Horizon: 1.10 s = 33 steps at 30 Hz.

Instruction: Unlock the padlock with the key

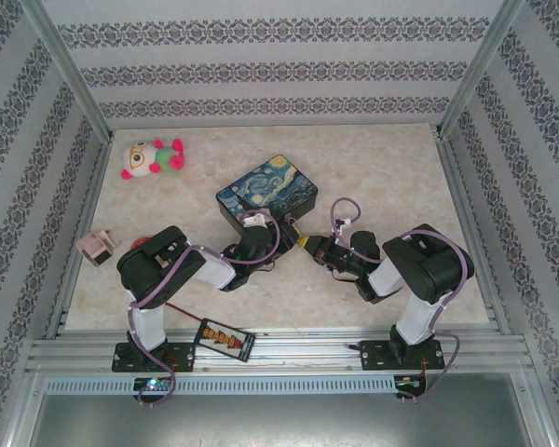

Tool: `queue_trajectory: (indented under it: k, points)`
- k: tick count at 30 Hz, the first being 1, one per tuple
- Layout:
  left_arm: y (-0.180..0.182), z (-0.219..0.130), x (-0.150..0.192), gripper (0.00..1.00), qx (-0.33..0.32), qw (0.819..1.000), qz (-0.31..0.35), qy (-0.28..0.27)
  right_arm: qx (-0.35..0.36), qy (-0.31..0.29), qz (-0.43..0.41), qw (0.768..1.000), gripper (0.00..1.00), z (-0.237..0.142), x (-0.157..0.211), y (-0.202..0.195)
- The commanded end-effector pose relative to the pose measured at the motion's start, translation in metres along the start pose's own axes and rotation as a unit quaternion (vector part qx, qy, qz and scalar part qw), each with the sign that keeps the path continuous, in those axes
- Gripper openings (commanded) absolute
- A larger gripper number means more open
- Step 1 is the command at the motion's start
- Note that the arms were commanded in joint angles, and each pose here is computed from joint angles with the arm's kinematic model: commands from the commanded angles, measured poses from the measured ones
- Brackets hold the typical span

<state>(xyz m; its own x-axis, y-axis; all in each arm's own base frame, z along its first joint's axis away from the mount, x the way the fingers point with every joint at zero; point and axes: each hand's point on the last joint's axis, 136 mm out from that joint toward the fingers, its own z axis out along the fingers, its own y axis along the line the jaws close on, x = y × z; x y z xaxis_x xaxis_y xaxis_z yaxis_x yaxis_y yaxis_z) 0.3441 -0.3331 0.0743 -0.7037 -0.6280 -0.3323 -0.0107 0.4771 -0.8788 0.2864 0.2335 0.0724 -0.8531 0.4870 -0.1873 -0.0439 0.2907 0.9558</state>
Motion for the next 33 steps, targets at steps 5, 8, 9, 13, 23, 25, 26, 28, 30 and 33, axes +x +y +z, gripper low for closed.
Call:
queue_trajectory:
  k: [5,8,9,13,23,25,26,28,30,33]
  points:
    - [-0.006,0.004,0.002,0.15,0.009,1.000,-0.006,0.001,-0.025,-0.005,-0.028,0.999,0.10,0.000,-0.002,0.015]
    - [-0.006,-0.001,0.000,0.06,-0.002,1.000,0.000,0.000,-0.019,-0.007,-0.033,0.999,0.13,-0.005,0.000,0.012]
    - [-0.006,-0.004,-0.002,0.01,-0.006,1.000,0.002,-0.003,-0.016,-0.007,-0.036,0.999,0.13,-0.007,0.001,0.011]
    - [-0.006,-0.020,-0.010,0.00,-0.030,0.999,0.016,-0.014,-0.008,0.001,-0.052,0.999,0.15,-0.013,0.008,0.010]
    - [-0.006,-0.060,-0.023,0.00,-0.136,0.987,0.081,0.002,0.070,0.026,-0.133,0.988,0.16,-0.021,0.026,0.008]
    - [-0.005,-0.062,-0.021,0.00,-0.140,0.987,0.073,0.008,0.127,0.034,-0.185,0.974,0.16,-0.026,0.031,0.009]
    - [-0.006,-0.063,-0.020,0.00,-0.139,0.988,0.068,0.010,0.162,0.038,-0.218,0.962,0.16,-0.031,0.033,0.009]
    - [-0.007,-0.064,-0.019,0.00,-0.138,0.989,0.059,0.011,0.200,0.031,-0.274,0.940,0.17,-0.040,0.030,0.023]
    - [-0.006,-0.064,-0.019,0.00,-0.139,0.989,0.050,0.010,0.214,0.026,-0.301,0.929,0.23,-0.049,0.027,0.031]
    - [-0.006,-0.062,-0.018,0.00,-0.138,0.990,0.035,0.010,0.214,0.022,-0.326,0.921,0.26,-0.057,0.025,0.042]
